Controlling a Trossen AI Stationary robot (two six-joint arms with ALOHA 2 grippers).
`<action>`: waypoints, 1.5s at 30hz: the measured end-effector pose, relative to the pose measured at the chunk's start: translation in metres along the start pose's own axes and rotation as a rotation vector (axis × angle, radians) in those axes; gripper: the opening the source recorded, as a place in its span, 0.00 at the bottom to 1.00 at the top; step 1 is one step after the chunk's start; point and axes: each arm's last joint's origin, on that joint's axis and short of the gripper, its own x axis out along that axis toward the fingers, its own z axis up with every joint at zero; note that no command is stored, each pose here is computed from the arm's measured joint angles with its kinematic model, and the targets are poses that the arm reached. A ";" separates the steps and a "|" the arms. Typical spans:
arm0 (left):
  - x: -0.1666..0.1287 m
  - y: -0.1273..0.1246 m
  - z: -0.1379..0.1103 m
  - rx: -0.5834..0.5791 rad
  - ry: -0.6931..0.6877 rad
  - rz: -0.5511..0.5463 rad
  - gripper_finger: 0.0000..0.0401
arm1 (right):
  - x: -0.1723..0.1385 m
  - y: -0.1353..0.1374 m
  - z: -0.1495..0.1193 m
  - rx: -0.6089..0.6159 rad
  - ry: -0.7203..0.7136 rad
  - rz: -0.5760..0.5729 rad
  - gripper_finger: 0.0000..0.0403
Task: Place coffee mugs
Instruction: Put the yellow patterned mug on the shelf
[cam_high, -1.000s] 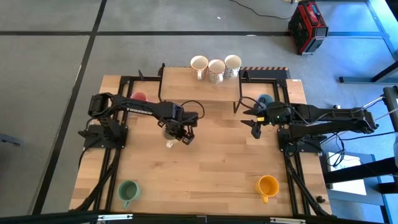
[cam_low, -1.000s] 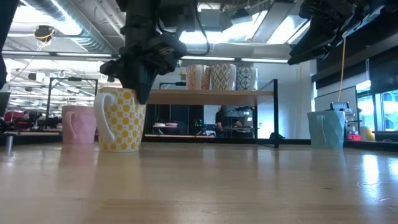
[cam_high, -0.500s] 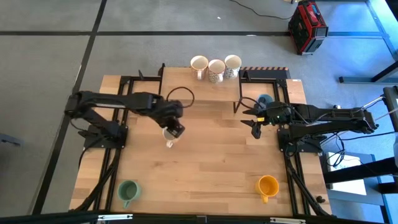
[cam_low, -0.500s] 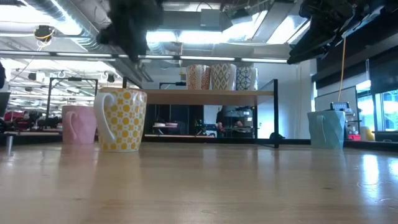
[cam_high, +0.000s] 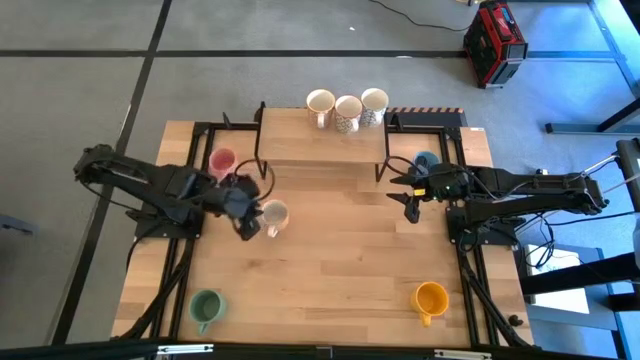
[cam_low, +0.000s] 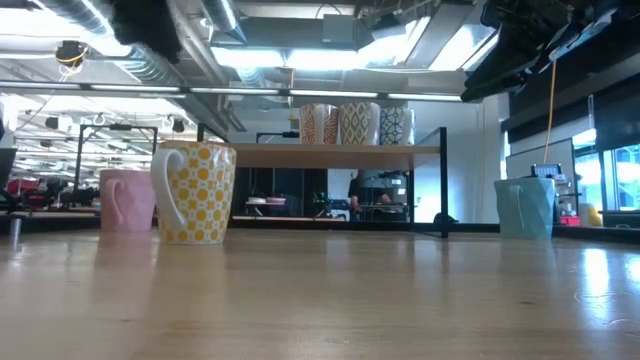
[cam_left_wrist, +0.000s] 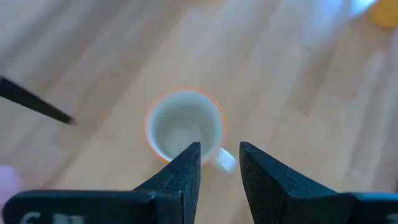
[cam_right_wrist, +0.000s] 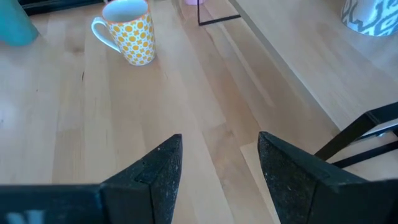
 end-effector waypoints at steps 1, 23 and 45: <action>0.002 0.001 -0.008 -0.004 -0.010 -0.028 0.26 | 0.000 0.000 0.000 0.000 0.000 -0.001 0.49; 0.073 0.024 -0.114 0.264 -0.096 -0.231 0.26 | 0.006 0.000 -0.001 -0.006 0.029 -0.023 0.49; 0.105 0.045 -0.144 0.270 -0.348 -0.240 0.26 | 0.022 0.002 -0.005 -0.019 0.106 -0.037 0.49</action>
